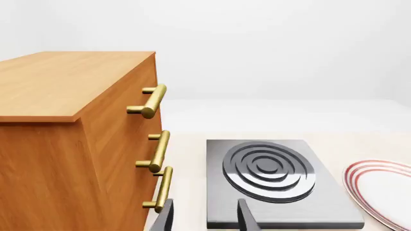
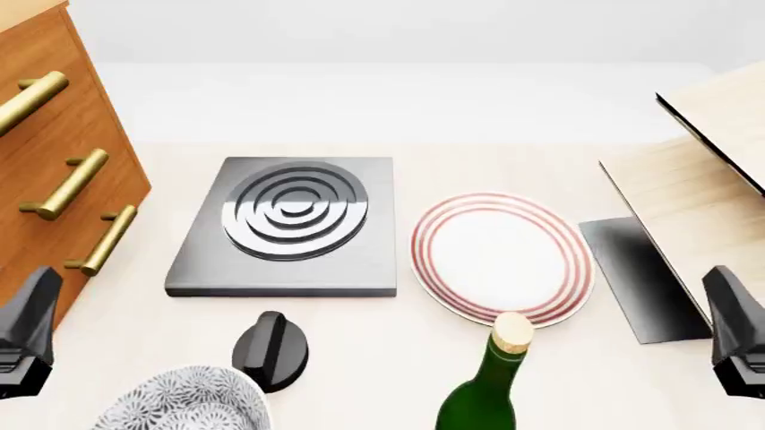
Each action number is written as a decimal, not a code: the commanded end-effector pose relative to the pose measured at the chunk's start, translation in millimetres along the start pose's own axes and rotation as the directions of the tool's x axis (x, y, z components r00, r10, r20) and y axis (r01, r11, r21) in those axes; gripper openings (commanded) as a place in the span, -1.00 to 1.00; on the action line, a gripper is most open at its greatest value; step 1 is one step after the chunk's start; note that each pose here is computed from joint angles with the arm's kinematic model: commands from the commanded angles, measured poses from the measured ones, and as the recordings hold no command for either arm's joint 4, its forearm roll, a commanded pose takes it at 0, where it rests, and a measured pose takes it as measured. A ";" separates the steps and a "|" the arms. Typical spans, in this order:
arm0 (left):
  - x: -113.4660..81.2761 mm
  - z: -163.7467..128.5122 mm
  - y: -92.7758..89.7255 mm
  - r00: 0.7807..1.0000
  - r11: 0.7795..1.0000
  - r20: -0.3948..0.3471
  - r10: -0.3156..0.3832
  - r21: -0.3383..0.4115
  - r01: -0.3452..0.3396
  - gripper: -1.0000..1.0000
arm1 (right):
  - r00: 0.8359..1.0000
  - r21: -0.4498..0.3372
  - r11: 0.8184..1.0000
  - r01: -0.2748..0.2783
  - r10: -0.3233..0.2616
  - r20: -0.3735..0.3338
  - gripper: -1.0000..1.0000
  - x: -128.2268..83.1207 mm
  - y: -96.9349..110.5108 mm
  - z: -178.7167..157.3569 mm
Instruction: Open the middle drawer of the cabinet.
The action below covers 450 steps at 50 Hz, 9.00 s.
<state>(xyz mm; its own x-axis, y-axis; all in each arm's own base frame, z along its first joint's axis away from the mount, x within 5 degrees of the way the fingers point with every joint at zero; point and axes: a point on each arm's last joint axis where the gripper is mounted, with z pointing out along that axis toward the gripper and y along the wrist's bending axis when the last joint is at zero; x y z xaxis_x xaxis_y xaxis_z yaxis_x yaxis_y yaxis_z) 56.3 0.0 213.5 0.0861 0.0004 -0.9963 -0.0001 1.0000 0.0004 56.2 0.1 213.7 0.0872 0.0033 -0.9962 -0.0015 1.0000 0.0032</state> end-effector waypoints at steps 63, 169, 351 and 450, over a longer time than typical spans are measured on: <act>-57.4 8.8 -5.1 0.963 0.966 0.111 0.244 0.058 -0.252 1.00 | 1.000 0.001 1.000 -0.011 0.011 0.000 1.00 -1.3 -0.1 -0.1; 6.0 68.8 -7.7 0.566 0.564 0.039 0.823 0.052 -0.824 1.00 | 1.000 0.003 1.000 -0.011 0.011 0.000 1.00 -1.1 -0.2 0.0; 60.6 158.5 50.6 0.467 0.486 -0.263 0.844 0.012 -0.874 -1.00 | 1.000 0.003 1.000 -0.011 0.011 0.000 1.00 -1.1 -0.2 -0.1; 51.4 156.0 10.0 0.298 0.304 -0.075 0.952 0.084 -0.949 -1.00 | 1.000 0.003 1.000 -0.011 0.011 0.000 1.00 -1.2 -0.2 -0.1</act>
<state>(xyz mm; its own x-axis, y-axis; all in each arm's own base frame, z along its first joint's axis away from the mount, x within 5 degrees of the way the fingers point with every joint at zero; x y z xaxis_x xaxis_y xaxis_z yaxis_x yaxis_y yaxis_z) 216.5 17.9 170.0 -0.0904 0.9461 -0.3109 0.0242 0.3142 0.9490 55.9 -0.3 215.4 0.0869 0.0178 -0.9961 0.0029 0.9998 0.0181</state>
